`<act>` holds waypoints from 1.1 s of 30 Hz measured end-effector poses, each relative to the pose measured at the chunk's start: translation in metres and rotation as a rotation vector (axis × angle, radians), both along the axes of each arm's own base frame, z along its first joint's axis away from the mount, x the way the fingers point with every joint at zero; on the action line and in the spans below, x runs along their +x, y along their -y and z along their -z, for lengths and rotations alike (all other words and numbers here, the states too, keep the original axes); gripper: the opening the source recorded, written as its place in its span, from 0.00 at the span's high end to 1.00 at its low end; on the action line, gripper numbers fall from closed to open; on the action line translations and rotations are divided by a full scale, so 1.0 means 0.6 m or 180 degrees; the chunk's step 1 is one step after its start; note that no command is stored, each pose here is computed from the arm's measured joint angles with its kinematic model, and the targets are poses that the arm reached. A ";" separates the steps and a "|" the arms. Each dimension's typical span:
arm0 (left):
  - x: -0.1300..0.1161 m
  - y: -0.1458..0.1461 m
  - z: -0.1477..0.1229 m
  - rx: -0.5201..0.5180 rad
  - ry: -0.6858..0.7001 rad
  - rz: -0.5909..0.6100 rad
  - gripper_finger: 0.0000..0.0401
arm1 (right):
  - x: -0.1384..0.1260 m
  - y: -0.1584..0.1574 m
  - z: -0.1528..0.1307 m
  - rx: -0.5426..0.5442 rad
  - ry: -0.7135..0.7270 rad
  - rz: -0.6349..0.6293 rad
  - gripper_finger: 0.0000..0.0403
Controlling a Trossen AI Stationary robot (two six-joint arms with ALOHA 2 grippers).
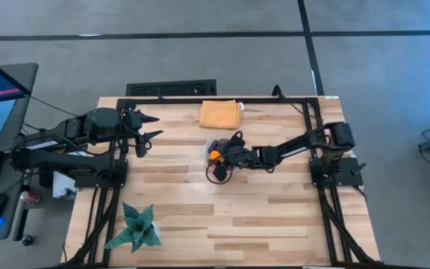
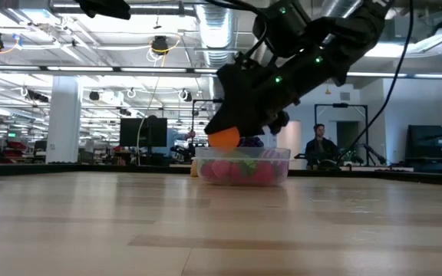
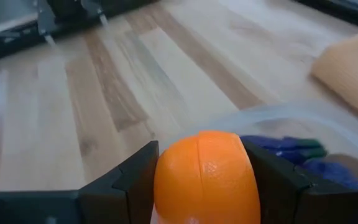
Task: Pick and placing Produce into tupperware
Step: Put the orange into the transparent container, then return to Home Position
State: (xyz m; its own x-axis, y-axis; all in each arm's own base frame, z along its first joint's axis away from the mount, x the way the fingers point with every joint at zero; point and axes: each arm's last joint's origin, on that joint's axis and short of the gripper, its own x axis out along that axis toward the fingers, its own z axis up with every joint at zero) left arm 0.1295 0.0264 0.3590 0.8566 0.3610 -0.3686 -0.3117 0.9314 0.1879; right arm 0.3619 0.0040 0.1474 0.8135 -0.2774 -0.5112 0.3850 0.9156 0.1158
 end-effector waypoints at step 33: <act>0.000 -0.001 0.000 0.0088 -0.0037 -0.0011 0.52 | 0.015 0.007 -0.034 -0.0158 0.0207 -0.0053 0.25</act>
